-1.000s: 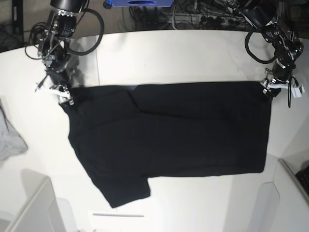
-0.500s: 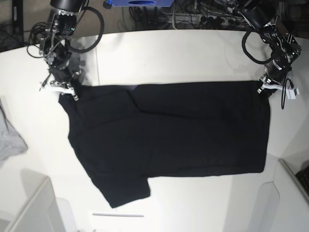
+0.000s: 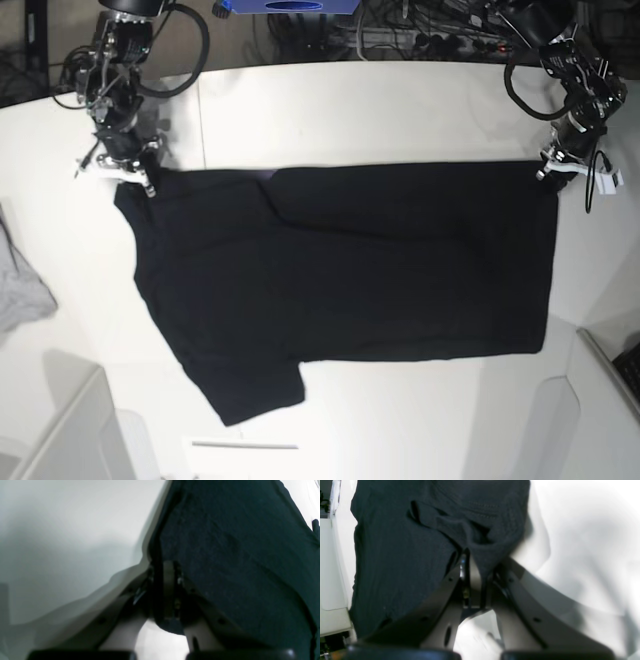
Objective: Fold the T-shirt properly
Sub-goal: 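Drag the shirt toward the robot with both grippers, then release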
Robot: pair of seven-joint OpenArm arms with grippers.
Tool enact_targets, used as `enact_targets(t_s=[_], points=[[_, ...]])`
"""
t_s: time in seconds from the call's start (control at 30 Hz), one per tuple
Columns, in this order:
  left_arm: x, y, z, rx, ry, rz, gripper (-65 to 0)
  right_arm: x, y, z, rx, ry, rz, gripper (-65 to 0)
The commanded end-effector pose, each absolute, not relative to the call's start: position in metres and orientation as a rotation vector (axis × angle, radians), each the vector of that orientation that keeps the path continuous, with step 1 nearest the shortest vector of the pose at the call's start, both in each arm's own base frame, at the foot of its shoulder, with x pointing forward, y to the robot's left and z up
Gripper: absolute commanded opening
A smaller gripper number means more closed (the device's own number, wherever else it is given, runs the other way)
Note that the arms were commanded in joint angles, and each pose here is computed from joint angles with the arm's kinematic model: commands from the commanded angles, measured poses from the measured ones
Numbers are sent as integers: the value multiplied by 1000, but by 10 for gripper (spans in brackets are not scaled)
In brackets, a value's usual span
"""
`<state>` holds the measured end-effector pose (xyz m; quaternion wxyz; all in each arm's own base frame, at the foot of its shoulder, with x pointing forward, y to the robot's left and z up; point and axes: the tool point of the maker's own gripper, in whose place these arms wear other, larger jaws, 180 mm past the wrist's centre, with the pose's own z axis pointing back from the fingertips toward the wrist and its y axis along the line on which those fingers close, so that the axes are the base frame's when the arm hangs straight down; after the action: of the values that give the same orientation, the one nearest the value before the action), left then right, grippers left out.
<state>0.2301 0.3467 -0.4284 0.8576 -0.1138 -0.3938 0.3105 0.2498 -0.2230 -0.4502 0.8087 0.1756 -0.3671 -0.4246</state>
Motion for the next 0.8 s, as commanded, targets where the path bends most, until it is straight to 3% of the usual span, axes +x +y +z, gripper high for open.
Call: enact_targets(t_s=[0.0,0.77], points=[[219,353,-432,-196,-775,635,-650,236,-228,-458,327,-733,-908,-650],[151,357,-417,-66,-710,530,-650,180,-230,-449,266,-701,-867,-650]])
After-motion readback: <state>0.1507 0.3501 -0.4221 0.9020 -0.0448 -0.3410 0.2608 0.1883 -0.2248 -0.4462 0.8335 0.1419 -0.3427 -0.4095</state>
